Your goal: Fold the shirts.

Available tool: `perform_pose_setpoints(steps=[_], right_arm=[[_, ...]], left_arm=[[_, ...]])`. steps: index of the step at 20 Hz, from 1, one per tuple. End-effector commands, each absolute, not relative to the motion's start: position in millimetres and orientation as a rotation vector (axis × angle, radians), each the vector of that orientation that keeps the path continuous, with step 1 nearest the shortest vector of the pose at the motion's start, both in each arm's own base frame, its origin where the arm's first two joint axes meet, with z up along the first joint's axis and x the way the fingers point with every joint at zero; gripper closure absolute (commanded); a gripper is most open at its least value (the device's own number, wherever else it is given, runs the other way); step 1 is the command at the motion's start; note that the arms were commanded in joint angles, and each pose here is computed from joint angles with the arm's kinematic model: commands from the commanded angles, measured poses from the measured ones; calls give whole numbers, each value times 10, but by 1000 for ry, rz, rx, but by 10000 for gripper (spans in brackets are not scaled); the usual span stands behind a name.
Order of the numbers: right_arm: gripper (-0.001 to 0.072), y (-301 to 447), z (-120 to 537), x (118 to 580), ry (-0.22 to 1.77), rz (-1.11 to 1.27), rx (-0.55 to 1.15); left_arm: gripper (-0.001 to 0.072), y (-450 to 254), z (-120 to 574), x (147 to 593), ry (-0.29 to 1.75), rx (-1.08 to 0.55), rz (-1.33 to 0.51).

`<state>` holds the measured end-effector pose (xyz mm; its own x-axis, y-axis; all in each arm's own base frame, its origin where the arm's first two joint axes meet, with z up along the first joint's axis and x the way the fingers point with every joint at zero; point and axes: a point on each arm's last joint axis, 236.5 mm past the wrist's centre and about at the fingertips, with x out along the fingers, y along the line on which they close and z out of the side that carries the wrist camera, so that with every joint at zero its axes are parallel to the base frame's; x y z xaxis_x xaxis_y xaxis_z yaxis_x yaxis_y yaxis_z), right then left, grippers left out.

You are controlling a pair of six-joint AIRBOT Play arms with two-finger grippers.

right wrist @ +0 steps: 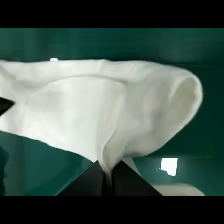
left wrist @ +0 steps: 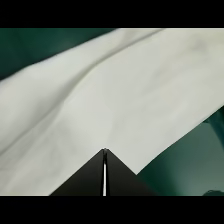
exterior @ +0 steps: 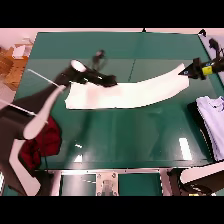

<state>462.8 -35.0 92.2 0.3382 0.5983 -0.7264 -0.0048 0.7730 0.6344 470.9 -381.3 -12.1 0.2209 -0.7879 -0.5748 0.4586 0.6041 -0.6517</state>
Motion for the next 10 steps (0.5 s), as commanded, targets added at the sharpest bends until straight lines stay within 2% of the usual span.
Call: perform_pose_setpoints(steps=[1, 5, 10], right_arm=[[698, 19, 1577, 4426, 1137, 511, 526], [698, 393, 1873, 4333, 1094, 588, 484], [699, 472, 1914, 4334, 1086, 597, 482]], left_arm=[[684, -4556, -405, 4411, 1003, -376, -906], [684, -4964, -574, 4234, 1050, -410, -935], [683, -5029, -550, 4196, 1085, -423, -966]])
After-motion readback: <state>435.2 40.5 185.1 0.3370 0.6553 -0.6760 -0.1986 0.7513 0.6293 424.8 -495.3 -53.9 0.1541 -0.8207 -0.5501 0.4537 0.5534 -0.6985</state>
